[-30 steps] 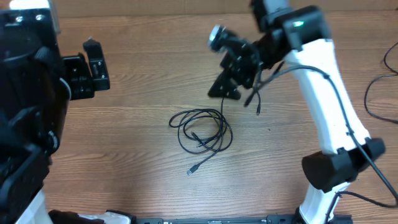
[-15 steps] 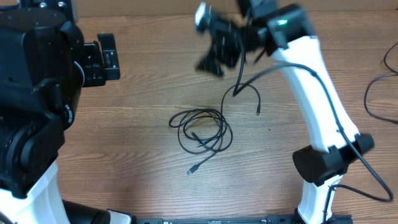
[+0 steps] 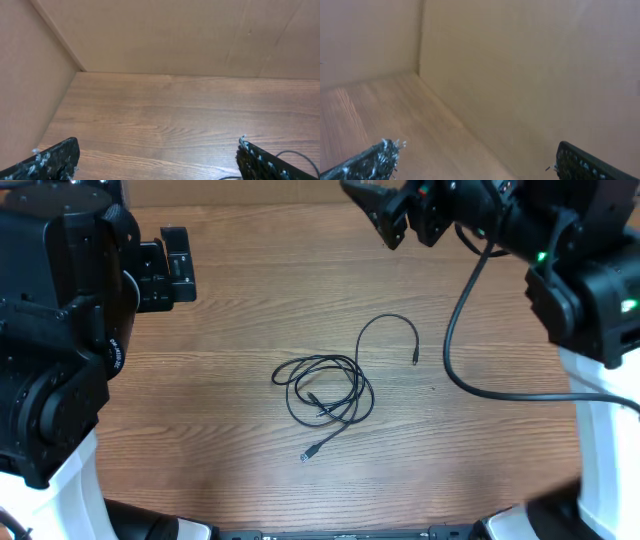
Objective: Untangle cables
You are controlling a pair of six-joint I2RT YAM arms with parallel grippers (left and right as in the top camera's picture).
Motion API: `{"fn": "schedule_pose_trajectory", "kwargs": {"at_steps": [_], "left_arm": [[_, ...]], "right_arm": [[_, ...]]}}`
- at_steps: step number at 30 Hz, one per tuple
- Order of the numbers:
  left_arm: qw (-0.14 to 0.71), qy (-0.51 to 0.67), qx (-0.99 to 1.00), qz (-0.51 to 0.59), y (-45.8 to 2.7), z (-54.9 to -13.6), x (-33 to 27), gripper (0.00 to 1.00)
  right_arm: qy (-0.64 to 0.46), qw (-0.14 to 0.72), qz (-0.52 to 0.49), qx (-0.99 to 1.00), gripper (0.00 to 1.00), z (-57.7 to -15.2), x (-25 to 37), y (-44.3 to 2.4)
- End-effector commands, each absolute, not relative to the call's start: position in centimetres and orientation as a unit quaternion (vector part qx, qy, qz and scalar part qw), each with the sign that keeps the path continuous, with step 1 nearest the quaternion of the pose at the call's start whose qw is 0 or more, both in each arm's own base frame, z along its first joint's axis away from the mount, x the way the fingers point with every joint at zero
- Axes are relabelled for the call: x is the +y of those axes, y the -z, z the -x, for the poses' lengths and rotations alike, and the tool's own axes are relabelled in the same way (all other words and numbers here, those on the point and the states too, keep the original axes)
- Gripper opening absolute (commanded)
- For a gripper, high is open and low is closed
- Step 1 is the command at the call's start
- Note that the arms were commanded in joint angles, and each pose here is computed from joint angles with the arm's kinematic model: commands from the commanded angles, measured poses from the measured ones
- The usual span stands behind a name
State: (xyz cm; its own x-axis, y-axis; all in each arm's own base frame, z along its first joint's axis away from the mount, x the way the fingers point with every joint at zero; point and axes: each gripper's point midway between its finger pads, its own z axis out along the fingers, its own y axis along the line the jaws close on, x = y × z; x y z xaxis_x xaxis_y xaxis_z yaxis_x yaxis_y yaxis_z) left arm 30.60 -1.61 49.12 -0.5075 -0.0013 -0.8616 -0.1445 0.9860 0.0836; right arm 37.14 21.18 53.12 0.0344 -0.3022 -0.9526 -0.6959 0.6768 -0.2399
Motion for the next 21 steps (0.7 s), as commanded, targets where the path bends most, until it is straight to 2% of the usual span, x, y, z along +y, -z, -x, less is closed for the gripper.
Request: {"fn": "schedule_pose_trajectory", "kwargs": {"at_steps": [1, 6, 14, 19, 21], "left_arm": [[0.499, -0.07, 0.863, 0.047, -49.4, -30.4, -1.4, 1.0], [0.502, -0.071, 0.861, 0.049, -49.6, -30.3, -1.3, 1.0], [0.499, -0.097, 0.859, 0.06, -49.8, -28.6, 0.0, 1.0], [0.509, -0.093, 0.854, 0.062, -50.4, -27.6, 0.2, 1.0], [0.514, -0.087, 0.851, 0.064, -50.7, -27.3, 0.2, 1.0]], "right_arm": [[-0.15, 0.594, 0.331, 0.718, 1.0, -36.0, 18.1, -48.2], [-0.183, 0.634, 0.3, 0.69, 1.0, -33.1, 16.9, -45.9], [-0.178, 0.689, 0.281, 0.644, 1.0, -30.1, 15.6, -47.2], [-0.215, 0.649, 0.223, 0.695, 1.0, -31.9, 15.5, -44.7], [-0.229, 0.601, 0.234, 0.729, 1.0, -33.3, 17.0, -40.8]]}}
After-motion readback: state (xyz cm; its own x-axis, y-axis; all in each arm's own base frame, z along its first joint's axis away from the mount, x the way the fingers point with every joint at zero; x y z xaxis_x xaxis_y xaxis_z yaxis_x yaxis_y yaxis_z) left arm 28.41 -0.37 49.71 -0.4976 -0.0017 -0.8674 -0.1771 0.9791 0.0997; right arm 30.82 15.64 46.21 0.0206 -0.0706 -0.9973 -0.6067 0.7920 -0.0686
